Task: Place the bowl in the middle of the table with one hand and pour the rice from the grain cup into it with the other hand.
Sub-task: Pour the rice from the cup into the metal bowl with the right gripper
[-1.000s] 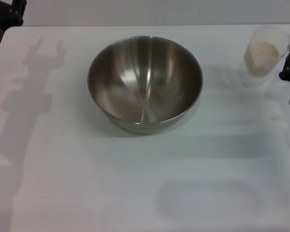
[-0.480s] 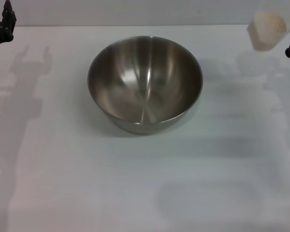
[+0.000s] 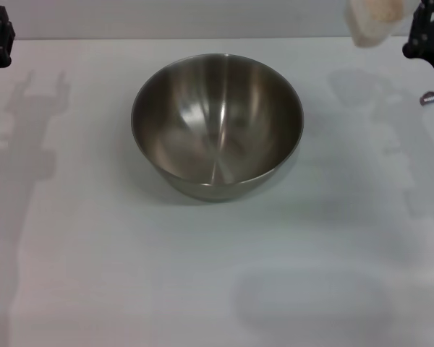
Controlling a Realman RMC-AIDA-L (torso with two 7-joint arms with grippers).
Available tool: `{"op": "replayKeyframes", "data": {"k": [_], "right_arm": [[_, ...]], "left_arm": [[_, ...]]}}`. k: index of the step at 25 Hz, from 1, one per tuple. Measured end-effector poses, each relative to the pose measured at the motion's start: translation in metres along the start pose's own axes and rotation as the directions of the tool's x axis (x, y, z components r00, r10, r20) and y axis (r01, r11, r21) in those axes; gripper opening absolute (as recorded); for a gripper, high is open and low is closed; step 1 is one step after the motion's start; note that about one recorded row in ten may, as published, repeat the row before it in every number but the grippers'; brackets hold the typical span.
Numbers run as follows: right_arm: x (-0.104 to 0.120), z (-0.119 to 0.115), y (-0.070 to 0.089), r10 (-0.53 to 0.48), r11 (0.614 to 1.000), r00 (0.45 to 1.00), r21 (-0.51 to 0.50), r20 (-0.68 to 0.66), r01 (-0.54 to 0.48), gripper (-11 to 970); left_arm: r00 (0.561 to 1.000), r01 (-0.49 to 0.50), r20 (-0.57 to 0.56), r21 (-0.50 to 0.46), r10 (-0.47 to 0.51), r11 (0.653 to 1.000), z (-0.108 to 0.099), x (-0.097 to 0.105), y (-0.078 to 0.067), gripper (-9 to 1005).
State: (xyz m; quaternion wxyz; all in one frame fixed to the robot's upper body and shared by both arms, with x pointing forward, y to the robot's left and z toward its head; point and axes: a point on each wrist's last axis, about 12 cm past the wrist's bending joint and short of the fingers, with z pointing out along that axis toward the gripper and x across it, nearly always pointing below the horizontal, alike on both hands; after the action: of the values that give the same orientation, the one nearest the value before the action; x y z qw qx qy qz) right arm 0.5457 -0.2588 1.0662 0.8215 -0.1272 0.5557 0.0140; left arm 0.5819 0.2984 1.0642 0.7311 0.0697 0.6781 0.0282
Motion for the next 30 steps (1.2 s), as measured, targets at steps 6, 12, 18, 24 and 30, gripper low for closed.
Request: {"op": "replayKeyframes", "data": {"k": [6, 12, 18, 24, 30], "right_arm": [[-0.009, 0.014, 0.009, -0.097, 0.993, 0.993, -0.061, 0.075, 0.101, 5], [-0.015, 0.025, 0.018, -0.140, 0.982, 0.983, -0.108, 0.118, 0.153, 5], [-0.016, 0.030, 0.023, -0.207, 0.964, 0.968, -0.138, 0.140, 0.226, 4], [-0.017, 0.029, 0.032, -0.332, 0.914, 0.925, -0.179, 0.186, 0.365, 4], [-0.018, 0.031, 0.036, -0.383, 0.883, 0.898, -0.200, 0.216, 0.424, 5]], "left_arm": [[1.000, 0.001, -0.004, -0.007, -0.001, 1.000, -0.003, 0.002, 0.002, 557], [1.000, 0.008, 0.002, -0.012, -0.008, 1.000, -0.006, 0.003, 0.003, 557], [0.999, 0.030, 0.011, -0.015, -0.030, 0.999, -0.007, 0.002, 0.004, 557], [0.999, 0.031, 0.019, -0.017, -0.030, 0.999, -0.008, 0.002, 0.005, 557], [0.999, 0.031, 0.023, -0.014, -0.030, 0.999, -0.006, 0.001, 0.004, 557]]}}
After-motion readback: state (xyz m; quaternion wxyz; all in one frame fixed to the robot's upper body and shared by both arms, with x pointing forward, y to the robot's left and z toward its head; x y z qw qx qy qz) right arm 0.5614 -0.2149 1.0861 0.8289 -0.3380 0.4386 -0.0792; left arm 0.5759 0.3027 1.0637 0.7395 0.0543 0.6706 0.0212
